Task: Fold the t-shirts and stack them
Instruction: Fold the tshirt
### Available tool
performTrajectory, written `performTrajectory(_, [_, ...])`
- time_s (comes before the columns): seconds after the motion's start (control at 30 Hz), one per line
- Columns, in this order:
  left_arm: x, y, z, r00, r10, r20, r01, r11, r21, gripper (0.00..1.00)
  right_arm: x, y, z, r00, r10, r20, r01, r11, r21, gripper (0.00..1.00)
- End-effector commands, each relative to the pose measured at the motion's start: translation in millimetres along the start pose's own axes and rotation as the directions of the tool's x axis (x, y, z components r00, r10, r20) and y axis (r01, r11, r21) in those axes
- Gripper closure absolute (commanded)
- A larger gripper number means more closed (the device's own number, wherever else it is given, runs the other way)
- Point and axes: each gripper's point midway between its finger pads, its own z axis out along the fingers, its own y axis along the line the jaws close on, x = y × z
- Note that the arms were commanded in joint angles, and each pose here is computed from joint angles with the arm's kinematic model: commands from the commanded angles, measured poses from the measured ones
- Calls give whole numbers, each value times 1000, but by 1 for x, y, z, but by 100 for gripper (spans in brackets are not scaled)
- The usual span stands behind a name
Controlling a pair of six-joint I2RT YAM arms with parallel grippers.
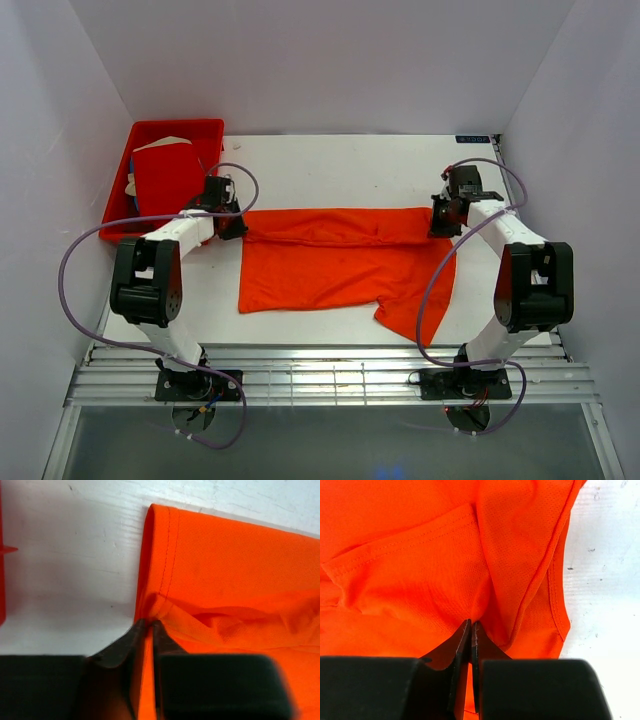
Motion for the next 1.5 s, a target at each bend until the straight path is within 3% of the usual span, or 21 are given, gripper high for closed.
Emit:
performTrajectory(0.0, [-2, 2, -12, 999, 33, 19, -32, 998, -49, 74, 10, -9, -4, 1000, -9, -24, 11, 999, 46, 92])
performTrajectory(0.03, [2, 5, -10, 999, 34, 3, -34, 997, -68, 57, 15, -9, -4, 999, -7, -43, 9, 999, 50, 89])
performTrajectory(0.07, [-1, 5, -11, 999, 32, 6, -32, 996, -83, 51, 17, -12, -3, 998, -2, -56, 6, 998, 66, 86])
performTrajectory(0.1, [2, 12, -13, 1000, 28, -6, -29, 991, -131, 43, 22, -18, -4, 997, 3, -81, 5, 995, 97, 75])
performTrajectory(0.2, [-10, 17, -27, 999, 23, 43, -13, 975, -222, 42, 18, -23, -10, 998, 7, -67, 2, 992, 130, 65])
performTrajectory(0.3, [-31, 8, -48, 991, 16, 131, 13, 977, -213, 42, -1, -22, -25, 1000, -5, -3, 6, 990, 143, 60])
performTrajectory(0.33, [-39, 3, -52, 987, 5, 158, 26, 980, -196, 43, -7, -21, -30, 1000, -9, 17, 7, 990, 144, 59])
performTrajectory(0.43, [-63, -15, -58, 972, -5, 233, 36, 991, -131, 59, -29, -13, -38, 997, -15, 76, 6, 993, 119, 56])
performTrajectory(0.53, [-79, -32, -47, 967, -16, 253, 36, 997, -74, 80, -47, -7, -32, 994, -21, 107, 11, 995, 97, 58])
performTrajectory(0.63, [-82, -43, -19, 978, -17, 206, 28, 998, -51, 100, -56, -8, -15, 996, -13, 88, 4, 995, 102, 80])
performTrajectory(0.67, [-81, -45, -11, 982, -22, 189, 31, 998, -47, 100, -64, -5, -7, 997, -13, 81, 5, 996, 93, 91])
performTrajectory(0.7, [-80, -46, -4, 984, -25, 175, 34, 998, -49, 100, -68, -5, -3, 997, -11, 78, 4, 996, 92, 92])
performTrajectory(0.87, [-66, -47, 29, 996, -37, 87, 42, 997, -62, 100, -86, -6, 20, 998, -7, 68, 0, 995, 103, 92])
performTrajectory(1.07, [-40, -43, 46, 999, -54, 6, 54, 997, -63, 100, -69, -16, 48, 1000, 8, -12, -6, 991, 133, 92])
performTrajectory(1.47, [-18, -13, 74, 997, -61, -46, 50, 977, -208, 100, -45, -51, 81, 990, 64, -125, -29, 964, 264, 92])
